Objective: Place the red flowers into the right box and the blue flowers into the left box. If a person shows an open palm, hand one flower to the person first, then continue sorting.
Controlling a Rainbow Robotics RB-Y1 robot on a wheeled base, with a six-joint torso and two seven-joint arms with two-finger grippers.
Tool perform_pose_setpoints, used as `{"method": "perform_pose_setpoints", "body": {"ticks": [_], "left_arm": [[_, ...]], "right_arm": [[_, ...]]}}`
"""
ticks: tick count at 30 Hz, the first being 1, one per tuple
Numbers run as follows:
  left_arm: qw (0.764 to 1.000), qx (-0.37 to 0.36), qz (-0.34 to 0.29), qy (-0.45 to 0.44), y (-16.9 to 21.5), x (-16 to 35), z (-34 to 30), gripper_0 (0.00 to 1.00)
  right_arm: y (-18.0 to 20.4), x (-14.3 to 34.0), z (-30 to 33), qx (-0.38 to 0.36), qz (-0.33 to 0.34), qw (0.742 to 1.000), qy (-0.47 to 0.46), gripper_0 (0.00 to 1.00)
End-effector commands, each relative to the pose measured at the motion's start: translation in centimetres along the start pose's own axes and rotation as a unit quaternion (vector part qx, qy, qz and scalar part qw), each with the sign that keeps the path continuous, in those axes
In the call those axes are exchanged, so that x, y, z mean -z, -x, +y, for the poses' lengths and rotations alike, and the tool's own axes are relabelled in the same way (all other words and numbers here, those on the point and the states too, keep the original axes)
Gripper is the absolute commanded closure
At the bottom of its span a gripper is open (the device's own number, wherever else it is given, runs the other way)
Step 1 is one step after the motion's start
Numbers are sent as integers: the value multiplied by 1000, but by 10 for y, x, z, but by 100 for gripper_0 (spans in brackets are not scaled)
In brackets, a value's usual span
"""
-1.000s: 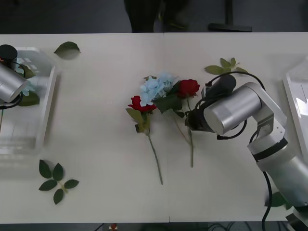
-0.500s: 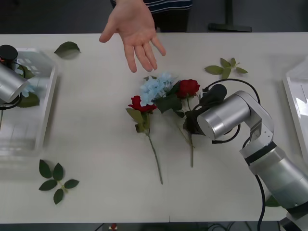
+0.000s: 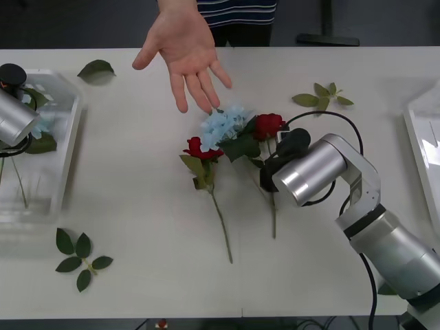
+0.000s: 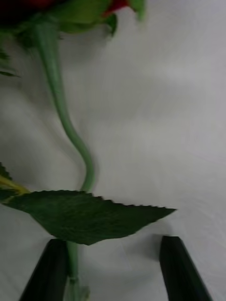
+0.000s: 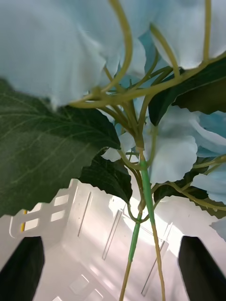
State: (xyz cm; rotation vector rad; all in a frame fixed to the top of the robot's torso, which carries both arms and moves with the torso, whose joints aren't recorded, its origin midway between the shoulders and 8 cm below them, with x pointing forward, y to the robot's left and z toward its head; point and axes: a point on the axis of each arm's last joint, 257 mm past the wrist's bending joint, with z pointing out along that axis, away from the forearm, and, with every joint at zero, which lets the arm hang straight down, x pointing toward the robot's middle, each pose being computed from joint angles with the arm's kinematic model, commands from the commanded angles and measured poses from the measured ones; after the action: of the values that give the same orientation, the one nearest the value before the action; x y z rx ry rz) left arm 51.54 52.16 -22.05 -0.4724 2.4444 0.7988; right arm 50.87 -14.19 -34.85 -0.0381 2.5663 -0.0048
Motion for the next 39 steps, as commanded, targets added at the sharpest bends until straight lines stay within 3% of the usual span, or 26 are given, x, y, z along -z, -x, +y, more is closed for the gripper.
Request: {"method": "perform_pose_setpoints", "body": {"ticks": [1,14,18,26,31,39], "left_arm": [[1000,-9,-5,7,1,1,6,0],[1000,-28,7,-9,0,21,-6,0],[999,-42,20,-26,-7,37,-17,0],[998,-50,22,-36,-8,49,-23,0],[998,-52,21,-34,-7,48,-20,0],[998,-54,22,-33,-8,48,-20,0]], "right_arm": [[-22,-19,-12,3,23,1000,-18,100],[-27,-23,-27,19,32,999,-30,100],[-4,-8,-41,5,22,999,-29,100],[45,99,-68,-28,44,999,-3,100],[55,173,-82,-26,53,998,29,100],[107,284,-73,19,-66,989,129,100]]}}
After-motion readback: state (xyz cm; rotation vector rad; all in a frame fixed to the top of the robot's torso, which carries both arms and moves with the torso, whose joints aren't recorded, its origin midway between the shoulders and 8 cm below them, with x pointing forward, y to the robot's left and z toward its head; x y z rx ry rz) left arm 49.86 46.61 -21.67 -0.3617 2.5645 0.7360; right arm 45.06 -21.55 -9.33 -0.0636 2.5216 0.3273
